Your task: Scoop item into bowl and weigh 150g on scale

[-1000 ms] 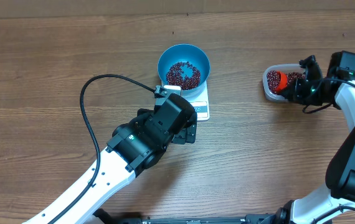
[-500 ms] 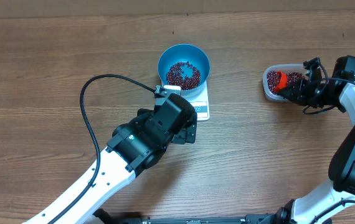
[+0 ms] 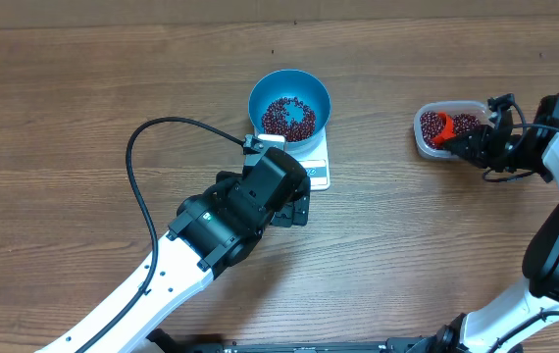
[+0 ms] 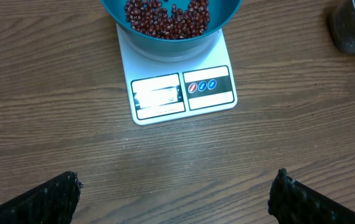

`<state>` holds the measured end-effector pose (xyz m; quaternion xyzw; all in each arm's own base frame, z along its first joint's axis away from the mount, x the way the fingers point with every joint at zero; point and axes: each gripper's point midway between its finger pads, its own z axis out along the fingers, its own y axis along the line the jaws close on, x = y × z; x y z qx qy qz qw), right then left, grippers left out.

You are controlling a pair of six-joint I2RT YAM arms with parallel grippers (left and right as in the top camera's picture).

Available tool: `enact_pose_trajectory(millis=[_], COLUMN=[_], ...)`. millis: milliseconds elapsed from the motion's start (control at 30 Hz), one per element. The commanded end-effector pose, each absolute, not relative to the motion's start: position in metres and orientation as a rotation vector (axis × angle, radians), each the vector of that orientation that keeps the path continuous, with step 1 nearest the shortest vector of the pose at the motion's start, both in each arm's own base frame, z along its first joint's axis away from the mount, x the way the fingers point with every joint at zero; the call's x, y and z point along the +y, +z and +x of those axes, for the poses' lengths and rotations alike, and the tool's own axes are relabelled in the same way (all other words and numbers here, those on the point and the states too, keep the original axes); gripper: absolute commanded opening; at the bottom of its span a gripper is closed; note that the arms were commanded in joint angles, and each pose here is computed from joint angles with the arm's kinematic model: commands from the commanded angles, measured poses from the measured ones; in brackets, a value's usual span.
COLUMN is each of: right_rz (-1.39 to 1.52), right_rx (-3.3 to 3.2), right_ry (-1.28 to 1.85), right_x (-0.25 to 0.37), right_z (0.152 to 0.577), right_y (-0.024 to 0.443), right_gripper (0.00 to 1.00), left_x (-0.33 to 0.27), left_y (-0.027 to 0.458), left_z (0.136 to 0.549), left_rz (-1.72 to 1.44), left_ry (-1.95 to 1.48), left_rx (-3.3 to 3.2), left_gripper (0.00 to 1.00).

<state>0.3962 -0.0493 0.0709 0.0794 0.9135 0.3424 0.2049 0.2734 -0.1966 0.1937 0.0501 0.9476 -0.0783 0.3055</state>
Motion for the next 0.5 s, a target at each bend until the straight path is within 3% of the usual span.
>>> enact_pose_trajectory(millis=[0, 467], right_rz=[0.236, 0.228], right_rx=[2.525, 2.442], right_ry=[0.985, 1.097], right_x=[-0.055, -0.048], right_z=[0.396, 0.398], right_y=[0.066, 0.079], right_gripper=[0.04, 0.04], left_x=[-0.196, -0.196], left_y=[0.194, 0.194], left_z=[0.275, 0.275], left_rz=[0.115, 0.115], left_ry=[-0.203, -0.203], left_rx=[2.504, 2.504], left_gripper=[1.00, 1.00])
